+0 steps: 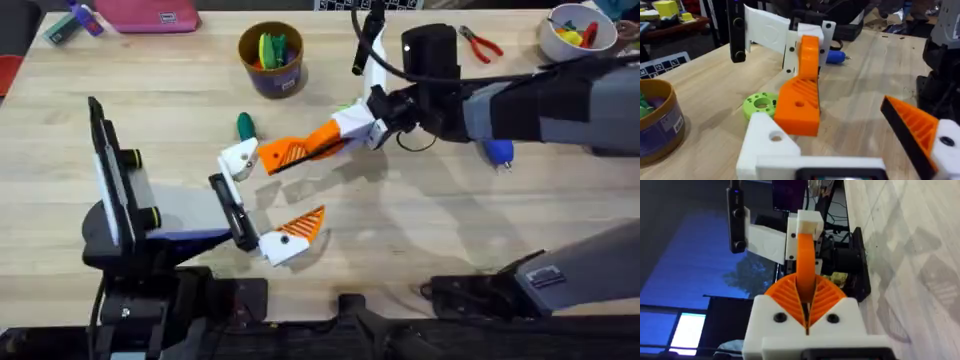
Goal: Pick up the gripper from the table and insert it into the empty holder that is missing its gripper. Then pick up a screw, insert it into the mounting hole, and use the screwdriver to tighten it. Finally, clean up the table by picking up the vegetable and placing it into the bucket.
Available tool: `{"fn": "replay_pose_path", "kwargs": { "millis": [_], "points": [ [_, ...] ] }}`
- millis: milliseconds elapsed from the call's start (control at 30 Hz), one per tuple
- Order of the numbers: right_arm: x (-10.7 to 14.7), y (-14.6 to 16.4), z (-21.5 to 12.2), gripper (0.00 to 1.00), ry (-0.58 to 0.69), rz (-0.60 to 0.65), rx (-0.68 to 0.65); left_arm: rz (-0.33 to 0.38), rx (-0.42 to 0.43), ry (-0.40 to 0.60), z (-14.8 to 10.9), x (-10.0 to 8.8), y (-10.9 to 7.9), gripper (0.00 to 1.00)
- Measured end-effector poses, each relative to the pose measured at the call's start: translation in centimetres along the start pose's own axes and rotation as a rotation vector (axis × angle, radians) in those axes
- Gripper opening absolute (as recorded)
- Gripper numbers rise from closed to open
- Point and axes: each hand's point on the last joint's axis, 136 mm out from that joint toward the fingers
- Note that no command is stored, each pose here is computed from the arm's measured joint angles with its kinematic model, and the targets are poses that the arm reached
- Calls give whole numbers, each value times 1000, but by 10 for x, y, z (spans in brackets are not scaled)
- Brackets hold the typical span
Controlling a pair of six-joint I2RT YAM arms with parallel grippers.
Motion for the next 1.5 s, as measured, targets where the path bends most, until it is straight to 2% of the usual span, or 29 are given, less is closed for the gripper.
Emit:
{"fn": "replay_pose_path", "kwargs": {
  "millis": [1000, 1500],
  "points": [
    [-3, -4, 15, 10, 7, 48, 38, -5, -3, -1, 0, 0, 1, 986],
    [-16, -8, 29, 9, 18, 30, 55, -7, -7, -2, 0, 0, 1, 985]
  ]
}}
Point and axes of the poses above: each hand's point on the last joint's axis, 136 mm out from that joint toward the fingers, its own z axis out along the fingers, its own y axis along the line the jaws close on, x = y × z, and after that the axes turned 14 degrees about -z, right-handed
